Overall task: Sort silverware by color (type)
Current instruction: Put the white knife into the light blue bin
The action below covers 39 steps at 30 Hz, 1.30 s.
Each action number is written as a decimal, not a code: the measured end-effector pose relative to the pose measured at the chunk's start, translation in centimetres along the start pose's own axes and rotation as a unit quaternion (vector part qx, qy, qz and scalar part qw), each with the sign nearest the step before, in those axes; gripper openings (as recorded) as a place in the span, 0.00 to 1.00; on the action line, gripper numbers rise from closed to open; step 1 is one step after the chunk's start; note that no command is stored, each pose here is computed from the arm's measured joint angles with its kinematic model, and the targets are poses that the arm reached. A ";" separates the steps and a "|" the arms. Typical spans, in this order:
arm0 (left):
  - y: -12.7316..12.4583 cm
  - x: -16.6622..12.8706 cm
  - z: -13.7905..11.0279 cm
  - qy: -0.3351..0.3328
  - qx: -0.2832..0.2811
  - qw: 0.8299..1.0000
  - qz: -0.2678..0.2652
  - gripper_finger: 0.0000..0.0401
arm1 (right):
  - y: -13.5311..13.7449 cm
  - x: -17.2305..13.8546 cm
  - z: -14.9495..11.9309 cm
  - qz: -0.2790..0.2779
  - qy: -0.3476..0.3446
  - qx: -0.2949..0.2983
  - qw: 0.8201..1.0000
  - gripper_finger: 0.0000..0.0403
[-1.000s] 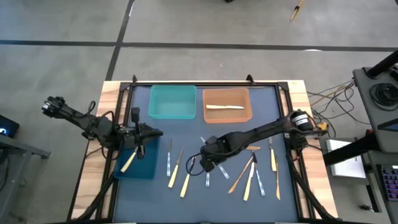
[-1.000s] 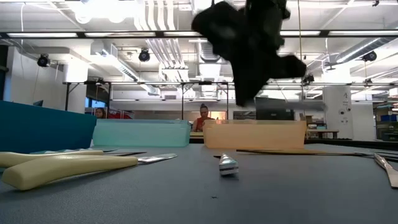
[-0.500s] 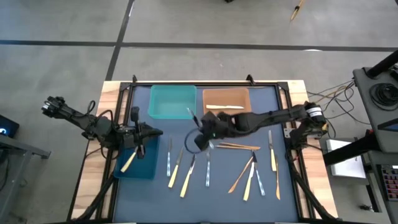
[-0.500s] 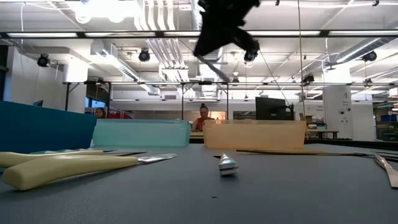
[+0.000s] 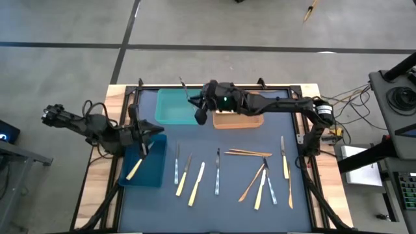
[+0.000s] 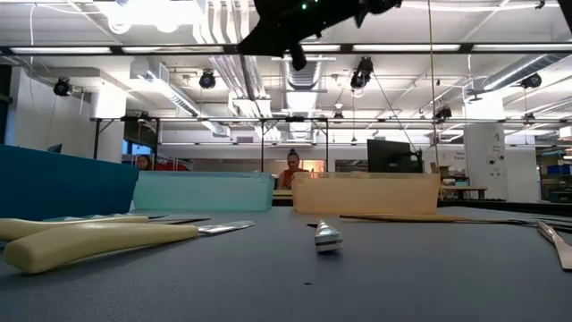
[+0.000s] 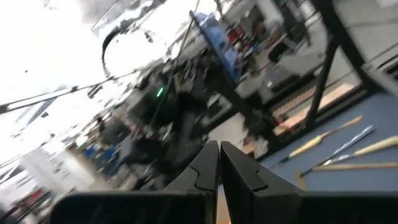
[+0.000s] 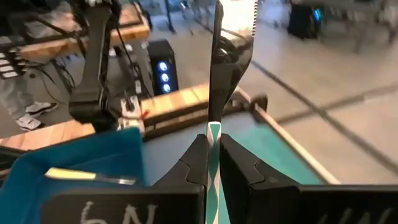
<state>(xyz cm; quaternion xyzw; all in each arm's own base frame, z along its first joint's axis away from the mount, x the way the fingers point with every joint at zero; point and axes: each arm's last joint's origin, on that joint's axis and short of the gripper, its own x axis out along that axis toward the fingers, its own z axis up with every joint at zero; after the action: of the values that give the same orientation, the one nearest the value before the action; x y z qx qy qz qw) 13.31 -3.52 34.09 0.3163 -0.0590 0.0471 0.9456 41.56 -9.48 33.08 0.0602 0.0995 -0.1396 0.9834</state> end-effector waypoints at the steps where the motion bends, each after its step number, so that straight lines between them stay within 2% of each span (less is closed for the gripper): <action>1: 0.2 0.0 -0.1 -0.007 -0.005 1.000 -0.004 0.00 | -0.7 0.3 0.1 0.005 -0.011 -0.011 1.000 0.03; 4: 0.7 0.2 -0.5 -0.013 -0.018 1.000 -0.008 0.00 | -2.5 1.2 0.0 0.002 -0.039 -0.034 0.999 0.03; 10: 1.8 1.2 -2.2 0.024 -0.030 0.999 0.018 0.00 | -6.5 3.2 -1.2 0.027 -0.076 -0.052 0.995 0.03; 17: 4.1 1.6 -4.7 0.066 -0.047 0.991 0.103 0.00 | -10.0 4.9 -2.6 0.049 -0.091 -0.048 0.994 0.03; 23: 5.9 1.2 -6.1 0.085 -0.093 0.981 0.149 0.00 | -10.1 6.7 -2.4 0.075 -0.096 -0.049 0.991 0.03; 27: 6.7 0.6 -6.2 0.084 -0.117 0.973 0.182 0.00 | -10.2 7.8 -2.4 0.078 -0.087 -0.043 0.992 0.03; 31: 7.0 -0.4 -5.6 0.065 -0.129 0.969 0.201 0.00 | -10.2 8.5 -2.2 0.077 -0.060 -0.038 0.994 0.03; 39: 7.2 -1.8 -4.7 0.038 -0.154 0.961 0.226 0.00 | -10.2 10.7 -3.8 0.078 0.027 -0.049 0.995 0.03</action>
<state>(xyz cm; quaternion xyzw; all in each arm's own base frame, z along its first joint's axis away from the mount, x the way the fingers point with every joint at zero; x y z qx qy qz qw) 11.03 4.91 34.37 0.1430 -0.0997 0.2619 0.9492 48.03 -21.48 26.14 0.0232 0.1279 -0.0557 0.9899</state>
